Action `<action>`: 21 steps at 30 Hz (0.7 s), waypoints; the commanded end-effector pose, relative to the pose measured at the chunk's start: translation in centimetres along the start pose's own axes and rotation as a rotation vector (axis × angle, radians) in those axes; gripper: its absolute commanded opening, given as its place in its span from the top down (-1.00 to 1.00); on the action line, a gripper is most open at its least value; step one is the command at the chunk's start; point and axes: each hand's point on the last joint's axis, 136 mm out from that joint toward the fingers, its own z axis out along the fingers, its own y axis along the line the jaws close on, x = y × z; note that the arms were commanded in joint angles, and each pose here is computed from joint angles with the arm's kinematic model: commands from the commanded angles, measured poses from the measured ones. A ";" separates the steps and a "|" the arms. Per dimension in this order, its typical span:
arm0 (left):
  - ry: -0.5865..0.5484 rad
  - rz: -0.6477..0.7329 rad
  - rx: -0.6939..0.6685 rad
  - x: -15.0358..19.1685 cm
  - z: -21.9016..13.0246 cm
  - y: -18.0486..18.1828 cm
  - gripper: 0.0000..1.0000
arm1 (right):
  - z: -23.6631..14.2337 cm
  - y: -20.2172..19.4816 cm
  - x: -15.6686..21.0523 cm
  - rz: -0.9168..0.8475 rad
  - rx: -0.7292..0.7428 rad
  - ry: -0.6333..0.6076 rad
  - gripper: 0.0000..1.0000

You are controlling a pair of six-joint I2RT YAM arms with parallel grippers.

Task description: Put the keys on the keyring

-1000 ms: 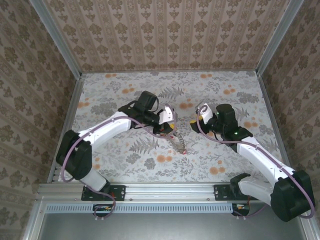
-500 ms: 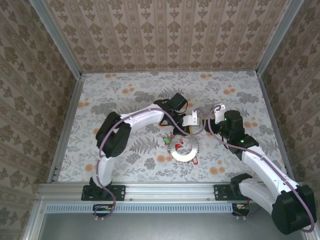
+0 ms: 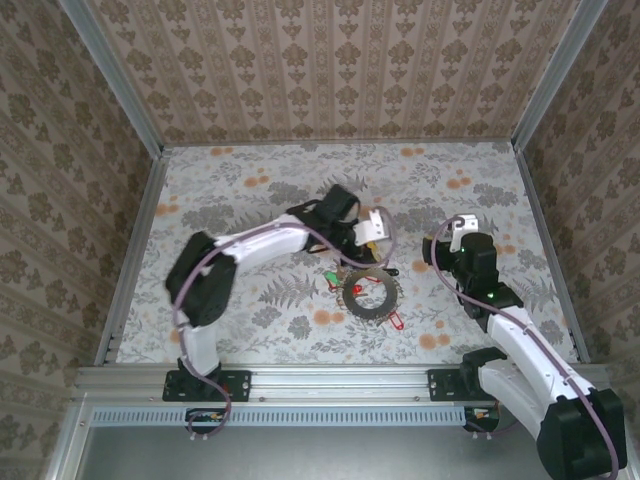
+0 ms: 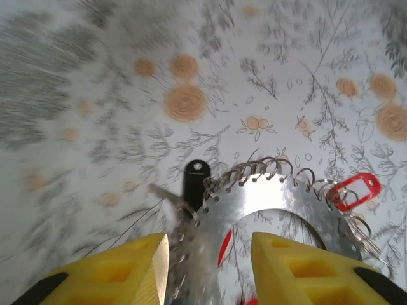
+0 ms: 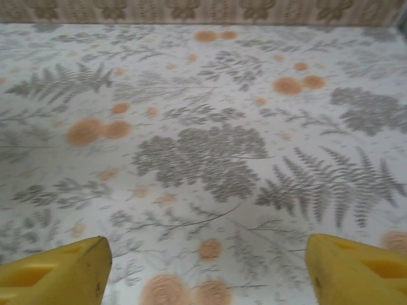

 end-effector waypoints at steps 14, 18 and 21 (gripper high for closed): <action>-0.197 -0.487 -1.188 19.1 -27.6 8.6 -1.00 | 8.6 0.4 -0.1 -0.073 -0.041 -0.119 -0.83; -0.226 -0.517 -1.287 22.3 -29.5 8.8 -1.00 | 9.0 0.1 1.6 -0.049 -0.065 -0.146 -0.86; -0.232 -0.519 -1.276 23.6 -28.9 10.0 -1.00 | 9.3 -0.6 1.2 -0.025 -0.022 -0.151 -0.99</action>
